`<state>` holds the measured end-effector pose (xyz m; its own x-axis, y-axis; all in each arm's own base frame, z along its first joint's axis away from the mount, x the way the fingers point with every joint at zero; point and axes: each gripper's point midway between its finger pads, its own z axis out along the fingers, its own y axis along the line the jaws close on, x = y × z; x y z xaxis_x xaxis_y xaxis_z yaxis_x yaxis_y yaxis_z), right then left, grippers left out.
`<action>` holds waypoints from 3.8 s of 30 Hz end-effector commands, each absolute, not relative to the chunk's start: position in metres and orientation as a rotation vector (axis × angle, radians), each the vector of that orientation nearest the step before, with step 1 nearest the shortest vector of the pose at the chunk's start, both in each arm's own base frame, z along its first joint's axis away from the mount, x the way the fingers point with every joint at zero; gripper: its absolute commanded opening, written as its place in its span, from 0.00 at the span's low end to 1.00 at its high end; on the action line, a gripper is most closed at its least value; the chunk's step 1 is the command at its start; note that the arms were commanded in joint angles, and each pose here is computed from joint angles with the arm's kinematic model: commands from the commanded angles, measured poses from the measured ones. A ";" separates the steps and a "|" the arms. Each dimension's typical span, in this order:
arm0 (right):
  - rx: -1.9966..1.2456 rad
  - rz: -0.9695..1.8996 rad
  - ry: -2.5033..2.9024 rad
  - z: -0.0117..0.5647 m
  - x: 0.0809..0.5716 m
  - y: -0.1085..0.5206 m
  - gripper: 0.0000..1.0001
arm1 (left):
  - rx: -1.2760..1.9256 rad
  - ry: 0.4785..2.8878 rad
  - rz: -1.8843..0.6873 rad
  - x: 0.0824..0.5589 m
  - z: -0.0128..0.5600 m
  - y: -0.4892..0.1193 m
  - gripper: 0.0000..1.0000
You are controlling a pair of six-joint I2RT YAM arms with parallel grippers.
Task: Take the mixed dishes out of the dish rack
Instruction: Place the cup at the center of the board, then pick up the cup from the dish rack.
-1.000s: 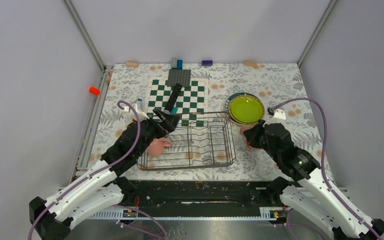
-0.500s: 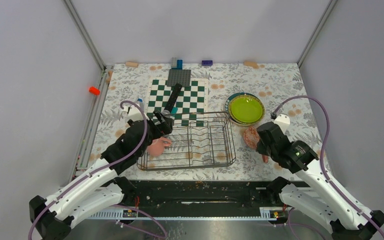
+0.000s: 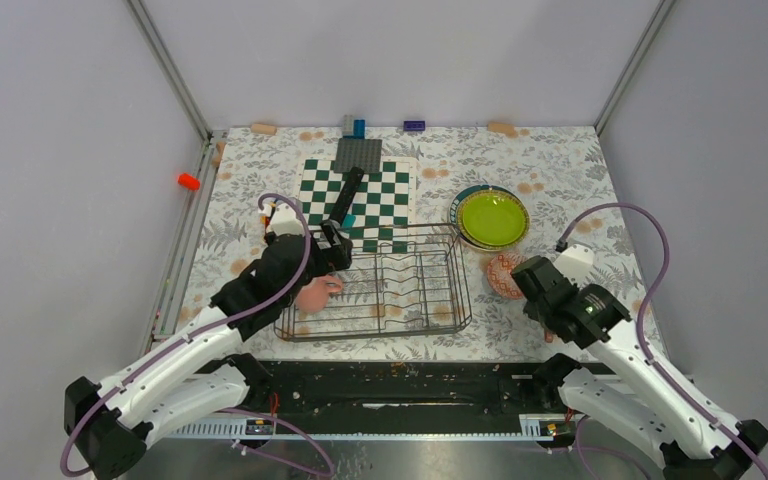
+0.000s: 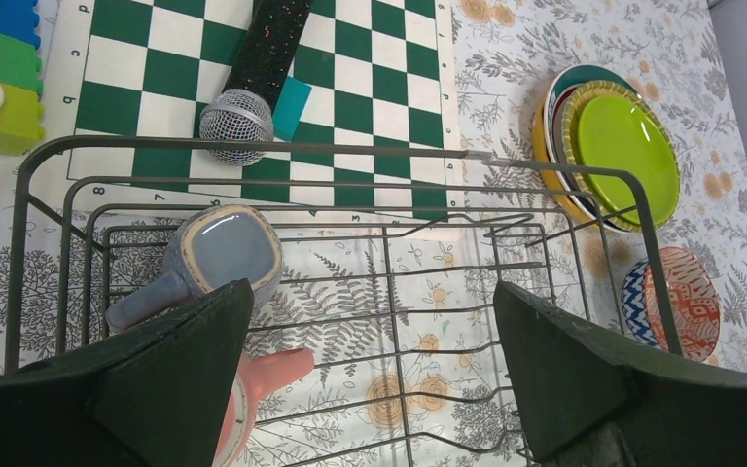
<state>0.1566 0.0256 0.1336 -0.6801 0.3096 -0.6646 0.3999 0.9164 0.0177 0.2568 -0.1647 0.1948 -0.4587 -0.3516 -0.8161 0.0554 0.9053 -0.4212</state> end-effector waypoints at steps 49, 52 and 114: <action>0.696 -0.063 2.384 0.094 0.187 0.019 0.65 | -0.135 2.016 -0.483 0.267 0.204 -0.181 0.99; 0.717 -0.054 2.334 0.108 0.187 0.016 0.76 | -0.134 2.016 -0.485 0.267 0.204 -0.181 0.99; 0.446 0.438 2.029 0.157 0.283 0.090 1.00 | -0.226 2.372 -0.006 0.216 0.127 -0.110 0.99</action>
